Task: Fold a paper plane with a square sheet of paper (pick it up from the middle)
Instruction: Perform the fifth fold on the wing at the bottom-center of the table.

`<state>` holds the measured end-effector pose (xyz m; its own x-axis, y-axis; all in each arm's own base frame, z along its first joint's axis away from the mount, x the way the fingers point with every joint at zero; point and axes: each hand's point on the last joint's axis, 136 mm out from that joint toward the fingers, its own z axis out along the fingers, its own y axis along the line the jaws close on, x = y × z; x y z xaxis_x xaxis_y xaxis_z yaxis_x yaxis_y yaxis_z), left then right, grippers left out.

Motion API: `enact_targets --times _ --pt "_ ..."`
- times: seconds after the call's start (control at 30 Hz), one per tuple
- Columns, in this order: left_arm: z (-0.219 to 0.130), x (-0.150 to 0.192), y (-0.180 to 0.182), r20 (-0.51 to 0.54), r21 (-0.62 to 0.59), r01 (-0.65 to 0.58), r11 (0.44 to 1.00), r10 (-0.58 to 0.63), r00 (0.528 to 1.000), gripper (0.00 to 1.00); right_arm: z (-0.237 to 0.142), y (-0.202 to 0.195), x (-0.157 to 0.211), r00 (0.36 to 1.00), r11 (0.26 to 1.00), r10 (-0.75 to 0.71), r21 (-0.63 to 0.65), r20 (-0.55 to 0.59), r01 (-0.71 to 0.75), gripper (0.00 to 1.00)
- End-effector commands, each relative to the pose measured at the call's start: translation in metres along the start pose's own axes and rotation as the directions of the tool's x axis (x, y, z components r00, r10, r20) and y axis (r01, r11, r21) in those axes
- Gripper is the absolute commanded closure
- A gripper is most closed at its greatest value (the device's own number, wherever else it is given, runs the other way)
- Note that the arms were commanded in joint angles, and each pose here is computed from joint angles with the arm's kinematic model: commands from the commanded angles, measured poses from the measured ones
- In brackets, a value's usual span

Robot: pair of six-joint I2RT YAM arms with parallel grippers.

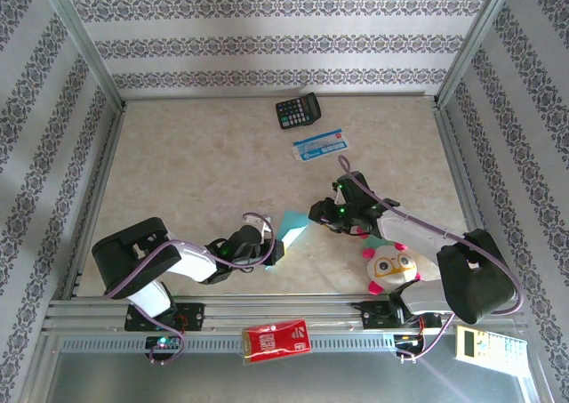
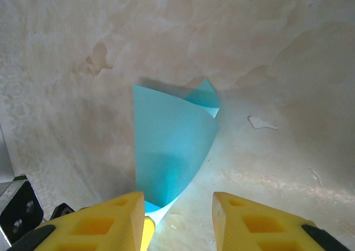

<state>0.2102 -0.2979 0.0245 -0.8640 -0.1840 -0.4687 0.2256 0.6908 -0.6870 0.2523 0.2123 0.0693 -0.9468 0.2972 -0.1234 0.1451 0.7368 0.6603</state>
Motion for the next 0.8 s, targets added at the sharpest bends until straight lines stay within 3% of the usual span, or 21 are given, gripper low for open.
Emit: enact_targets --times 0.0,0.23,0.77 --pt "-0.003 -0.009 0.002 0.045 0.027 0.059 0.998 -0.060 0.997 1.00 0.000 0.014 -0.003 0.999 0.998 -0.050 -0.026 0.003 0.051 0.63" --pt "-0.008 -0.016 0.003 0.070 0.057 0.097 0.994 -0.101 0.992 1.00 0.001 0.020 0.000 0.996 0.996 -0.084 -0.032 -0.004 0.084 0.63" --pt "-0.019 -0.024 0.006 0.103 0.076 0.232 0.970 -0.239 0.966 1.00 0.016 0.039 0.011 0.941 0.940 -0.339 0.037 -0.006 0.339 0.63"
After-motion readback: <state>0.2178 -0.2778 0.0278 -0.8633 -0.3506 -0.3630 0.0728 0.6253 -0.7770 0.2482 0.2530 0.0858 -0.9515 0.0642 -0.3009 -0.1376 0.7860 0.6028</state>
